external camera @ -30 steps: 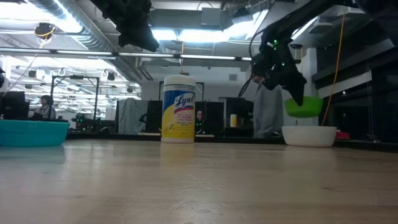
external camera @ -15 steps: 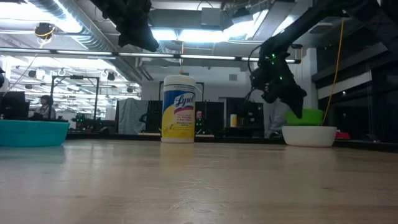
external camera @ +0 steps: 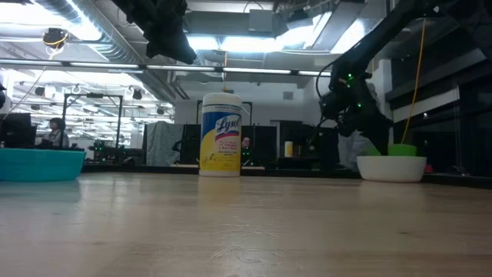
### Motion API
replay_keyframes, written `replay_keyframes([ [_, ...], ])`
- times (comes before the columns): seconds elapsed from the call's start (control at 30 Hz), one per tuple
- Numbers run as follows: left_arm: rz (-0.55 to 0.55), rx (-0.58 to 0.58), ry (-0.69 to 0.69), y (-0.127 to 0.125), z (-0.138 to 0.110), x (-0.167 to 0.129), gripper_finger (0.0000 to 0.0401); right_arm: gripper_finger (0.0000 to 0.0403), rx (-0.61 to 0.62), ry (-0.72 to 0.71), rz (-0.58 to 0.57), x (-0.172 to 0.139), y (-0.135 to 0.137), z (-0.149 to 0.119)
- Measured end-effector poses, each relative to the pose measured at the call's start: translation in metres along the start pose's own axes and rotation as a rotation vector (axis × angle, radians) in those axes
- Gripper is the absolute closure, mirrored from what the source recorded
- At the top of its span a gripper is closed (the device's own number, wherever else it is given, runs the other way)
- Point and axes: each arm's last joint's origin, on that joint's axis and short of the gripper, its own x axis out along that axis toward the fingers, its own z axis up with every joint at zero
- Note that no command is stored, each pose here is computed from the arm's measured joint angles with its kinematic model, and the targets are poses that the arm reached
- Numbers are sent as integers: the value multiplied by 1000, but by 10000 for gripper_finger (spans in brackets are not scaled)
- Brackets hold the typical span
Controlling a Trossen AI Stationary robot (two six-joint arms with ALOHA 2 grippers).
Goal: Nest bowls inside each other
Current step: Stack the green bowl on top of the blue bowl, then stack the light blue bowl on top of the green bowl
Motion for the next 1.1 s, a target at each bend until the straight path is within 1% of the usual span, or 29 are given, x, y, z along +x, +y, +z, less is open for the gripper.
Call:
replay_keyframes([
  [0.4, -2, 5, 1, 0, 0, 0, 289, 401, 5, -36, 29, 0, 0, 3],
  [0.47, -2, 8, 1, 0, 0, 0, 289, 396, 5, -39, 41, 0, 0, 3],
  [0.53, -2, 8, 1, 0, 0, 0, 289, 374, 6, -42, 56, -1, 0, 3],
  [0.73, -5, 9, 1, 0, 0, 0, 289, 268, 13, -37, 33, -1, 0, 3],
  [0.83, -5, 9, 1, 0, 0, 0, 289, 226, 15, -41, 23, -3, 0, 1],
  [0.97, -5, 17, 1, 0, 0, 0, 289, 193, 36, -73, -3, -12, -2, -4],
  [1.03, -5, 19, 1, 0, 0, 0, 289, 186, 56, -124, -9, -26, -3, -8],
  [1.1, -8, 18, 2, 0, 0, 0, 289, 183, 74, -201, 4, -48, -4, -15],
])
